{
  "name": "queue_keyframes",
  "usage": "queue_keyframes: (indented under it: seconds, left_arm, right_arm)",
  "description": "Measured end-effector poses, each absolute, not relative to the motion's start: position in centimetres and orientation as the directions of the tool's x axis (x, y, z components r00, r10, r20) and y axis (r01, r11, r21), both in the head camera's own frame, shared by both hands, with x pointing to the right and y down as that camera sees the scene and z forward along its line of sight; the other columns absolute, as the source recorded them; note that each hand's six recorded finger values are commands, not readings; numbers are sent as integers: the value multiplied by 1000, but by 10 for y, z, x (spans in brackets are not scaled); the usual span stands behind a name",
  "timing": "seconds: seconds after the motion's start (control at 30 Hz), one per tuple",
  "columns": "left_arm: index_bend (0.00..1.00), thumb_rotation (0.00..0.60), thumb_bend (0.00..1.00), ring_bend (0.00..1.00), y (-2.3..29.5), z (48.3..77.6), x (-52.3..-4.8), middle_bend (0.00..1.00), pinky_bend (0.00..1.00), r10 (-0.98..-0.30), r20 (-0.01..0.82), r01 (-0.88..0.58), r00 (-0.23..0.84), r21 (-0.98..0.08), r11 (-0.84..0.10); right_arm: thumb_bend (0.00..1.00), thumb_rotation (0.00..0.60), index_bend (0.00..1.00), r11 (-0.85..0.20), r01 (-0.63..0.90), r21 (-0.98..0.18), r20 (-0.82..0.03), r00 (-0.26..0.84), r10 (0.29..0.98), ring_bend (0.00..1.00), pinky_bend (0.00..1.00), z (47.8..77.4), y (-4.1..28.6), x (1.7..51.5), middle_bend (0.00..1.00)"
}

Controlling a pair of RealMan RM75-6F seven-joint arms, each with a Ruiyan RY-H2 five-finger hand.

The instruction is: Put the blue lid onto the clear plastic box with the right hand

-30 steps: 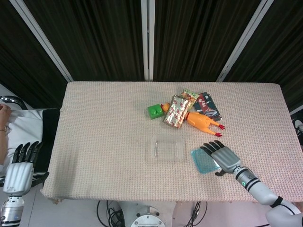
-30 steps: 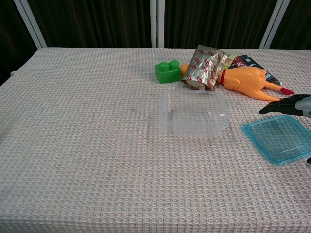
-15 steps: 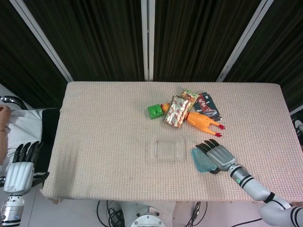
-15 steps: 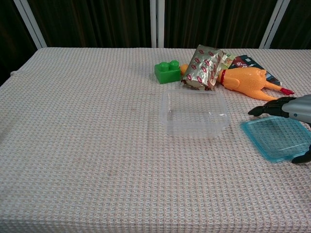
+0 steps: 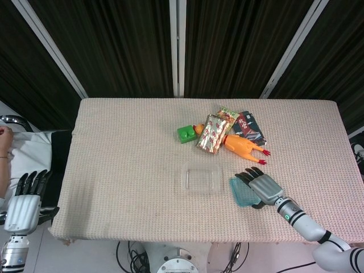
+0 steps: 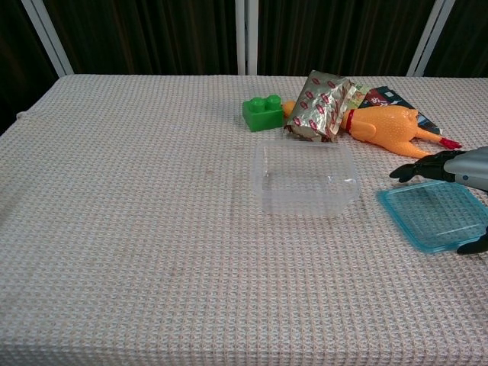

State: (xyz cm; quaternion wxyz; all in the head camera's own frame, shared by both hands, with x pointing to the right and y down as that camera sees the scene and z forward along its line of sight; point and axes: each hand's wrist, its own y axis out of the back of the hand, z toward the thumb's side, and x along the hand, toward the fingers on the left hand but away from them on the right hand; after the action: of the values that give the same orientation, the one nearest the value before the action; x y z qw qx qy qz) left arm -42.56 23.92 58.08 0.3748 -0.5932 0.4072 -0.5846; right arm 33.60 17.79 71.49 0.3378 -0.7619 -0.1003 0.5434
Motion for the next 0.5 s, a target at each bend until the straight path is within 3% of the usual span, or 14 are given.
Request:
queue_keyframes:
  seconds: [0.5]
  left_arm:
    - [66,600,142,0,239,577,-423,55,0,-921,389,-42,-11,-921,-388]
  right_arm:
    - [68,600,0,-776,-182,-603,-772,379,511,0,0,721,174,339,196]
